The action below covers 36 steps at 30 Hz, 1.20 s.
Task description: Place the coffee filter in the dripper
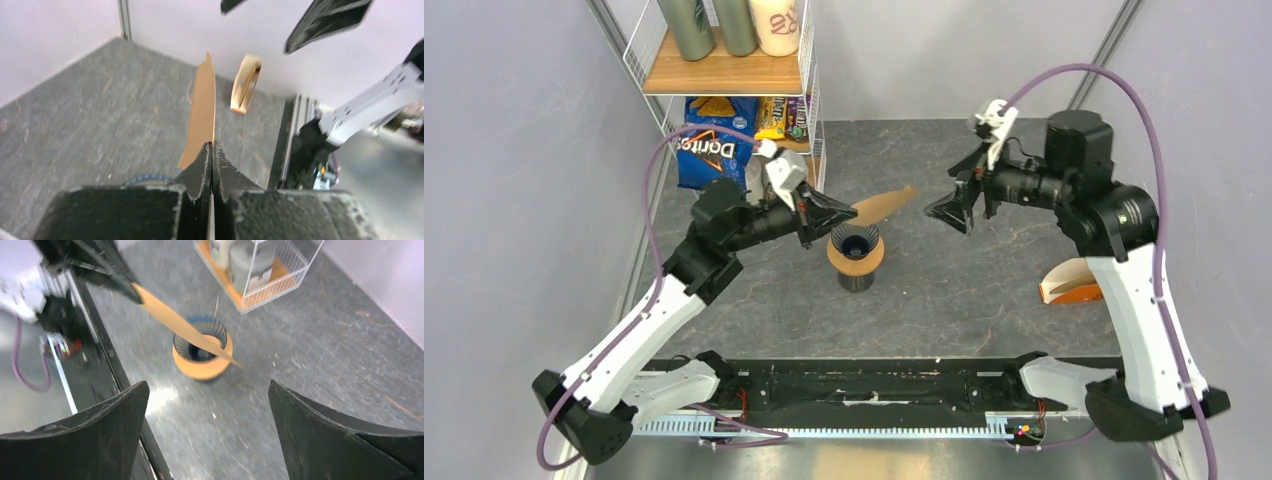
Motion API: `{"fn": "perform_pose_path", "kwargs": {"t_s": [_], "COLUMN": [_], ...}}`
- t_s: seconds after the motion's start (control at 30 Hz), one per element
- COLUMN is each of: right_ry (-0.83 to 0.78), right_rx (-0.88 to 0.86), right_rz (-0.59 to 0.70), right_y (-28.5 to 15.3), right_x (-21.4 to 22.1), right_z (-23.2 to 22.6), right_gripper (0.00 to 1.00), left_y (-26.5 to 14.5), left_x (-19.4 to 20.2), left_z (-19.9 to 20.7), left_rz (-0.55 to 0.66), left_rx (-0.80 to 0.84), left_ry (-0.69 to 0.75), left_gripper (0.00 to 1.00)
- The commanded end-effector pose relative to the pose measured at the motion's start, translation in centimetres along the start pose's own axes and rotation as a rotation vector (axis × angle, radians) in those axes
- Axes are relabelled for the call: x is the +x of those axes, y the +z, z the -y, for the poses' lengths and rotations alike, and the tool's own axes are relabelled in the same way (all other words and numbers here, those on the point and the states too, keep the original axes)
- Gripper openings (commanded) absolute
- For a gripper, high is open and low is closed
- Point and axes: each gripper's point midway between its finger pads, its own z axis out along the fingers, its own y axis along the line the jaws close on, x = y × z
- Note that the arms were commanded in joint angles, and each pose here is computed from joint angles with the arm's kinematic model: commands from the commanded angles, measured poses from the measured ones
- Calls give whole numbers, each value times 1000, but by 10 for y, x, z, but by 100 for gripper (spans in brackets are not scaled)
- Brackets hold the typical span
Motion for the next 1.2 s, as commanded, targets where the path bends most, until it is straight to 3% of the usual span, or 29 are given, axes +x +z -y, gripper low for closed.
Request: {"fn": "perform_pose_path", "kwargs": {"t_s": [0.0,0.13,0.33,0.53,0.9,0.97,1.13,1.17], "right_ry": [155,141,105,29,-18,-22,-4,-6], "right_rx": [-19,-139,-371,-447,-538,-551,-576,-577], "right_rz": [274,454,582,574,564,573,592,593], "right_y": [-18,-17,-4,12,28,30,34,34], "right_x": [-38,-43,-58,-56,-68,-74,-85,-85], "right_z": [-14,-36,-69,-92,-108,-111,-116,-117], "right_gripper": [97,97,97,97,81,75,31,18], "left_y": [-28,-52,-73,-83,-80,-80,-78,-77], "left_x": [-77,-106,-127,-131,-127,-127,-117,-114], "left_z": [24,34,64,75,70,69,57,55], "left_rz": [272,370,425,446,455,456,465,463], "left_rx": [30,43,124,153,145,140,91,84], "left_ry": [-73,-78,-31,-41,-93,-103,-135,-142], "left_gripper": [2,2,2,2,2,2,2,2]}}
